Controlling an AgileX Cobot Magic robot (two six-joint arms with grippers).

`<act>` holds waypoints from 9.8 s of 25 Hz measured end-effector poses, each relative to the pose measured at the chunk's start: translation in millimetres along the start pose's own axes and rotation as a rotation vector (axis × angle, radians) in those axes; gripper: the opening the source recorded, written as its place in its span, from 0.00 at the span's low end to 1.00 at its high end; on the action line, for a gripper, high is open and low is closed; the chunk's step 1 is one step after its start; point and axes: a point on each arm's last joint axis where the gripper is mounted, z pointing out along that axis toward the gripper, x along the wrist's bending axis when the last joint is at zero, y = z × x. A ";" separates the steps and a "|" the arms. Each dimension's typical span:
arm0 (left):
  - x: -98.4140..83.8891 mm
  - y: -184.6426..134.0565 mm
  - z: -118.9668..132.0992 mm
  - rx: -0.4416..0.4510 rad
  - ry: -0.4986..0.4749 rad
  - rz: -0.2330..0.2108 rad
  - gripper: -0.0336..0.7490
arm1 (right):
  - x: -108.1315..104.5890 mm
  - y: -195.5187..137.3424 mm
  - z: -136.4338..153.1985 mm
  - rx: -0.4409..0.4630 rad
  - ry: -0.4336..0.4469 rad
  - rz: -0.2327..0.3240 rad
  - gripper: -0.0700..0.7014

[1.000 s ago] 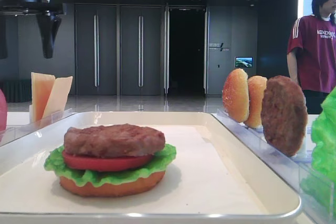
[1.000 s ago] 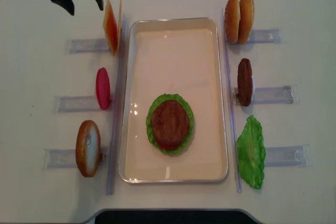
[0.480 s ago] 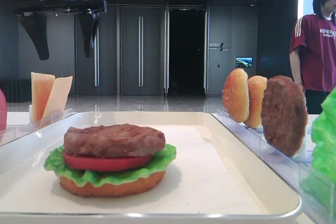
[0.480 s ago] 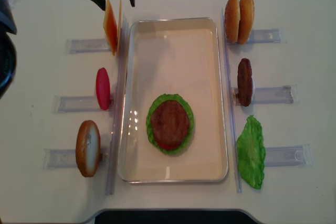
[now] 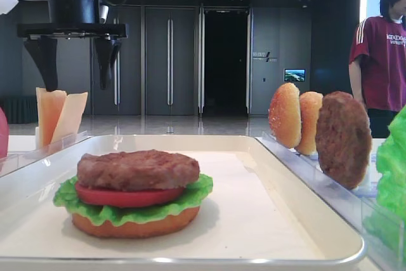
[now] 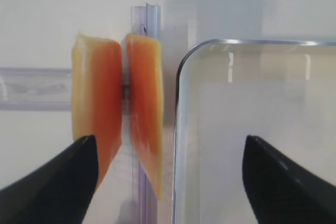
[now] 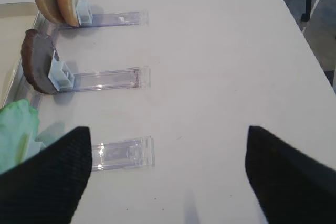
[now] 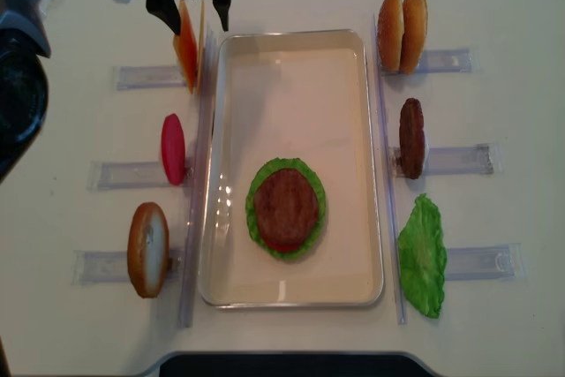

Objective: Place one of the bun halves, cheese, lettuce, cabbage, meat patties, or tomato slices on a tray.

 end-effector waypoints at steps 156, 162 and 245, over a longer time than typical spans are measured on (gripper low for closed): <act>12.0 -237.0 32.9 -0.021 -0.883 0.072 0.08 | 0.2 0.0 0.0 0.000 0.002 0.001 0.86; 13.0 -236.1 34.2 -0.030 -0.864 0.068 0.50 | 0.2 0.0 0.0 0.000 0.002 0.001 0.86; 164.3 -313.5 -75.7 -0.057 0.044 -0.011 0.93 | 0.2 0.0 0.0 0.000 0.002 0.001 0.86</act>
